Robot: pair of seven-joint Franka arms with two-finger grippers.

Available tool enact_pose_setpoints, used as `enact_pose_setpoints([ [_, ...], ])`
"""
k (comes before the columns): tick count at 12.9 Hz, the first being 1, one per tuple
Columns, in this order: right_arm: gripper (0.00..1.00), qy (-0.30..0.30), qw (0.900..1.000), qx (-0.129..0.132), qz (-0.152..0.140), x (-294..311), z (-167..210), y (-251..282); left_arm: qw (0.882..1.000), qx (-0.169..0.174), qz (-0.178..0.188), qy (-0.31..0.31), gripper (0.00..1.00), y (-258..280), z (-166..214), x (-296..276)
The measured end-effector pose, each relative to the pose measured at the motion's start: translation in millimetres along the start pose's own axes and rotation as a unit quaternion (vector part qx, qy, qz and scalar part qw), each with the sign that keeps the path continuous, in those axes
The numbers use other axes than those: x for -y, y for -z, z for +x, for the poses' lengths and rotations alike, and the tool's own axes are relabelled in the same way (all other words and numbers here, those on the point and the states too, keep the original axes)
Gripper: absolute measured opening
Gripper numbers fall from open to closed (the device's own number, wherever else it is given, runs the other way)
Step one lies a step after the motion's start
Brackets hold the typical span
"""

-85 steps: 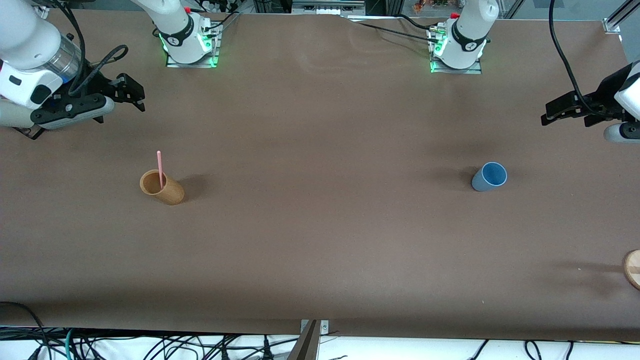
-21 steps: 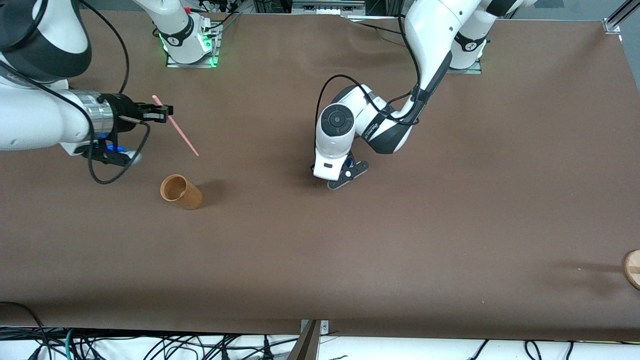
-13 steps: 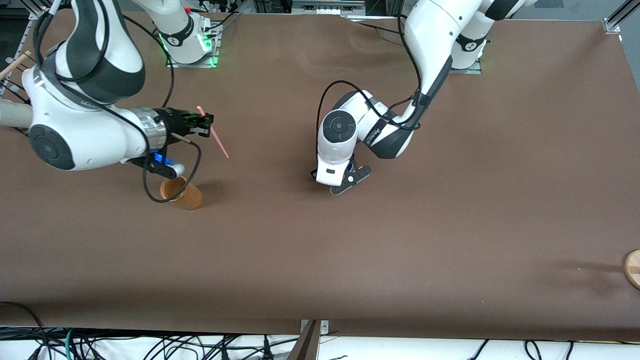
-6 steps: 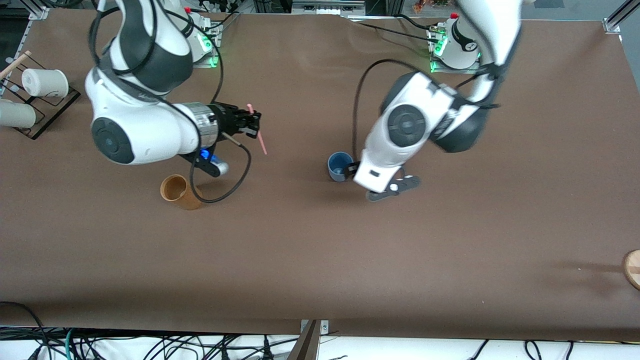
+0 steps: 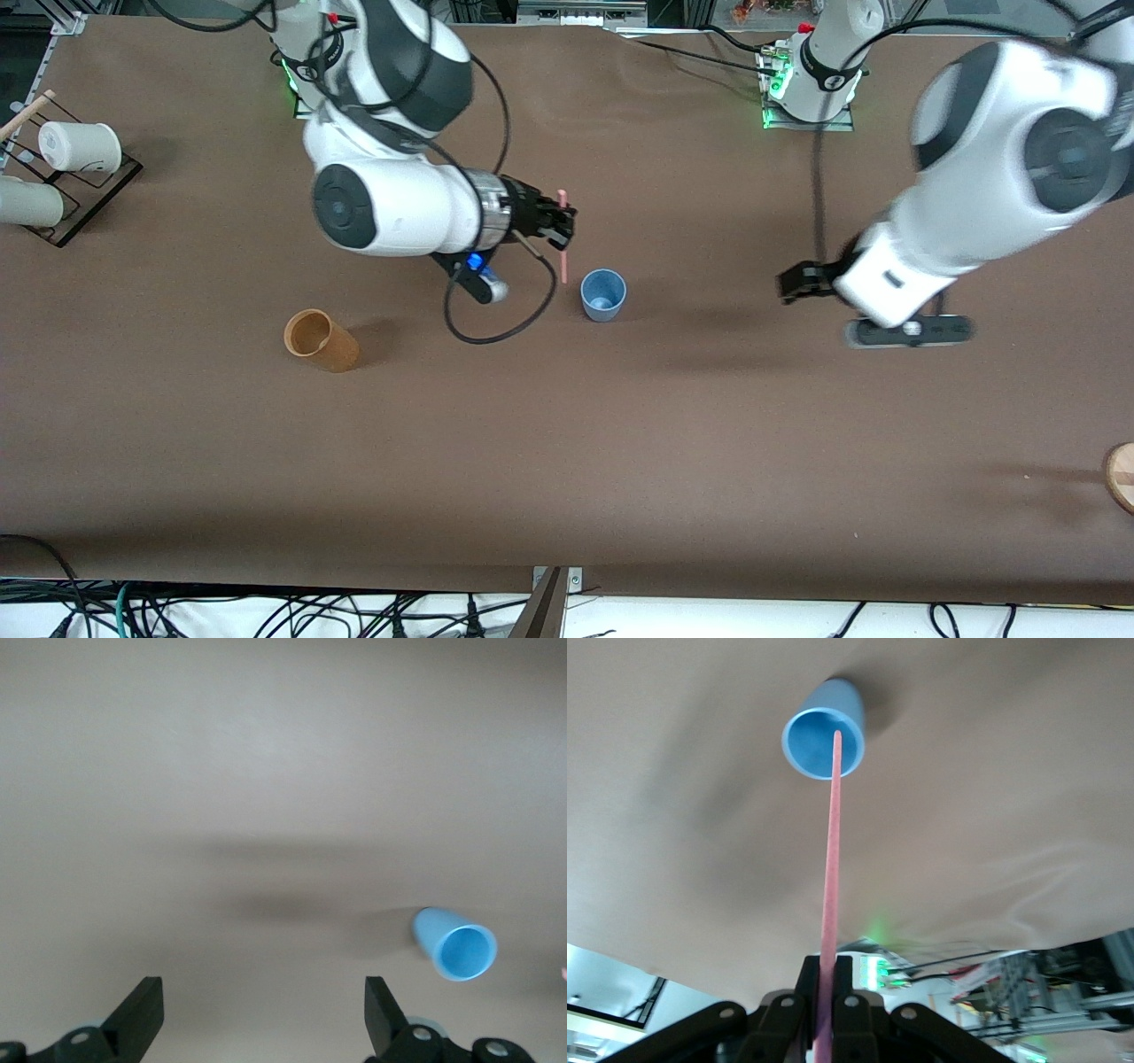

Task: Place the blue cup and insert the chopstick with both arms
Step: 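Set the blue cup down and withdraw the left gripper, then lower the chopstick into the blue cup with the right gripper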

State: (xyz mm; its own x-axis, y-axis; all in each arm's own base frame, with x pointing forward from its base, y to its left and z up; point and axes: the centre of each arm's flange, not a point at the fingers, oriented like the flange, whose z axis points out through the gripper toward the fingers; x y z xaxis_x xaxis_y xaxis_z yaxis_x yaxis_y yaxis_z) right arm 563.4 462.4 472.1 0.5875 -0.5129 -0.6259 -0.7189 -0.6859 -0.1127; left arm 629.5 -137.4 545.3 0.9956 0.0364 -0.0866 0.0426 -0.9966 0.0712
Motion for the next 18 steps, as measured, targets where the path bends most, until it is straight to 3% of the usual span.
enact_pose_setpoints([
  [4, 0.09, -0.011, 1.000, -0.002, 0.012, 18.4, 6.7, -44.5, 0.999, -0.001, 0.013, 0.038, 1.00, 59.8, -24.4, 111.0],
  [8, 0.09, -0.026, 1.000, -0.002, 0.008, 20.9, 10.8, -63.2, 1.000, 0.007, 0.013, 0.006, 1.00, 83.2, -49.5, 126.5],
  [14, 0.10, -0.051, 0.999, -0.003, -0.006, 14.2, 25.5, -85.1, 1.000, 0.026, 0.014, -0.002, 1.00, 75.7, -52.8, 127.5],
  [15, 0.16, -0.053, 0.999, -0.004, -0.005, 13.6, 28.2, -88.0, 1.000, 0.026, 0.014, -0.002, 1.00, 75.2, -52.6, 127.3],
  [18, 0.49, -0.055, 0.998, -0.008, 0.006, 15.1, 30.8, -88.3, 1.000, 0.027, 0.014, -0.002, 1.00, 74.4, -52.1, 127.7],
])
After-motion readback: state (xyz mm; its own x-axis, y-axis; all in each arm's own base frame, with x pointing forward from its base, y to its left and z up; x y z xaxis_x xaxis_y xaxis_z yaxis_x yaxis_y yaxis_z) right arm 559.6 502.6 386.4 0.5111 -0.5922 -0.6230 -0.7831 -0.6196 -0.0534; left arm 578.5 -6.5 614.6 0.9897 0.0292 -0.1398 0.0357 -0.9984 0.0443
